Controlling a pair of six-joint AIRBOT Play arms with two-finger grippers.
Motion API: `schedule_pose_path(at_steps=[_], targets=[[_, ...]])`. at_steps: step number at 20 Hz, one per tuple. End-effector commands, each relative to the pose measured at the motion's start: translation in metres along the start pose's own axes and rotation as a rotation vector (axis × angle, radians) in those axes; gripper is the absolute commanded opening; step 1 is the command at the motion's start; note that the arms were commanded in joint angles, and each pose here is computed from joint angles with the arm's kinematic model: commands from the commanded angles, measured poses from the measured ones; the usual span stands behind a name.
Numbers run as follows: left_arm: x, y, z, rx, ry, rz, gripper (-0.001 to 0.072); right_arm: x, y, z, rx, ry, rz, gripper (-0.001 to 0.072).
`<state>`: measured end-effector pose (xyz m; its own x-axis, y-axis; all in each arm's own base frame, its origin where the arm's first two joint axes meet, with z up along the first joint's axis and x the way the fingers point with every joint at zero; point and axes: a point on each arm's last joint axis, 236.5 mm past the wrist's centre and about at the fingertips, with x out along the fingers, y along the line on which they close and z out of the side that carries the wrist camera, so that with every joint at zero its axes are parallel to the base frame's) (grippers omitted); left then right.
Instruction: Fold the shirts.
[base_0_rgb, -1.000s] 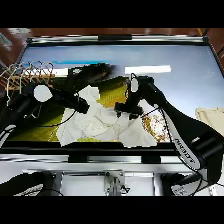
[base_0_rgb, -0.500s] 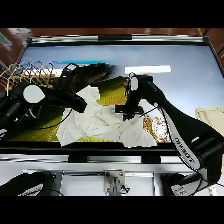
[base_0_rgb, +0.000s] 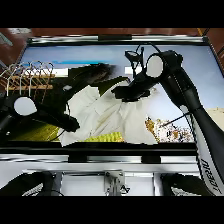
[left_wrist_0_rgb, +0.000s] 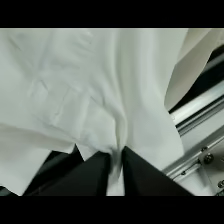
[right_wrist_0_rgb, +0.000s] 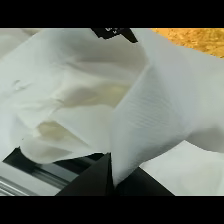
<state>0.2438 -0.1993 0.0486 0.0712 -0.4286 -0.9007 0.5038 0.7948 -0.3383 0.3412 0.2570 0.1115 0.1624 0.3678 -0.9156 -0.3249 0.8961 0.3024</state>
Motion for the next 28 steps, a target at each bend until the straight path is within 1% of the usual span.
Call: schedule_pose_path(at_steps=[1, 2, 5, 8, 10, 12, 13, 16, 18, 19, 20, 21, 23, 26, 27, 28], targets=[[0.018, -0.008, -0.026, -0.066, 0.075, -0.051, 0.0528, -0.01, 0.019, -0.017, -0.087, 0.018, -0.018, 0.0075], [0.011, 0.001, -0.018, -0.07, 0.049, -0.026, 0.0715, -0.009, 0.02, -0.02, -0.107, 0.022, -0.039, 0.0075], [-0.029, 0.053, 0.02, -0.088, -0.095, 0.134, 0.072, -0.007, 0.019, -0.028, -0.143, 0.044, -0.088, 0.0075], [-0.055, 0.093, 0.062, -0.111, -0.286, 0.214, 0.0717, -0.008, 0.017, -0.034, -0.145, 0.068, -0.1, 0.0075], [-0.036, 0.1, 0.067, -0.108, -0.257, 0.198, 0.0717, -0.008, 0.018, -0.033, -0.145, 0.066, -0.099, 0.0075], [0.003, 0.086, 0.068, -0.065, -0.173, 0.112, 0.0713, -0.008, 0.018, -0.033, -0.14, 0.066, -0.099, 0.0075], [0.022, 0.078, 0.066, -0.04, -0.132, 0.077, 0.0669, -0.008, 0.017, -0.033, -0.137, 0.067, -0.1, 0.0075], [0.065, 0.064, 0.055, 0.032, -0.016, 0.04, 0.0661, -0.008, 0.016, -0.033, -0.134, 0.065, -0.104, 0.0075], [0.08, 0.058, 0.055, 0.057, 0.002, 0.028, 0.0659, -0.008, 0.014, -0.032, -0.133, 0.063, -0.113, 0.0075], [0.083, 0.059, 0.06, 0.053, -0.013, 0.034, 0.0585, -0.008, 0.011, -0.032, -0.126, 0.063, -0.13, 0.0076], [0.081, 0.06, 0.064, 0.028, -0.032, 0.04, 0.0283, -0.009, 0.006, -0.033, -0.115, 0.067, -0.147, 0.0075], [0.077, 0.062, 0.067, 0.013, -0.039, 0.04, 0.0058, -0.01, 0.001, -0.036, -0.105, 0.08, -0.171, 0.0075], [0.055, 0.062, 0.081, 0.018, -0.07, 0.043, 0.0055, -0.013, -0.013, -0.041, -0.102, 0.104, -0.23, 0.0075], [-0.007, 0.061, 0.11, 0.05, -0.199, 0.084, 0.0055, -0.004, -0.03, -0.053, -0.095, 0.156, -0.287, 0.0076], [-0.028, 0.058, 0.116, 0.059, -0.244, 0.094, 0.0055, 0.005, -0.032, -0.062, -0.085, 0.19, -0.287, 0.0076], [-0.043, 0.053, 0.116, 0.058, -0.276, 0.098, 0.0055, 0.018, -0.026, -0.075, -0.068, 0.235, -0.246, 0.0076]])
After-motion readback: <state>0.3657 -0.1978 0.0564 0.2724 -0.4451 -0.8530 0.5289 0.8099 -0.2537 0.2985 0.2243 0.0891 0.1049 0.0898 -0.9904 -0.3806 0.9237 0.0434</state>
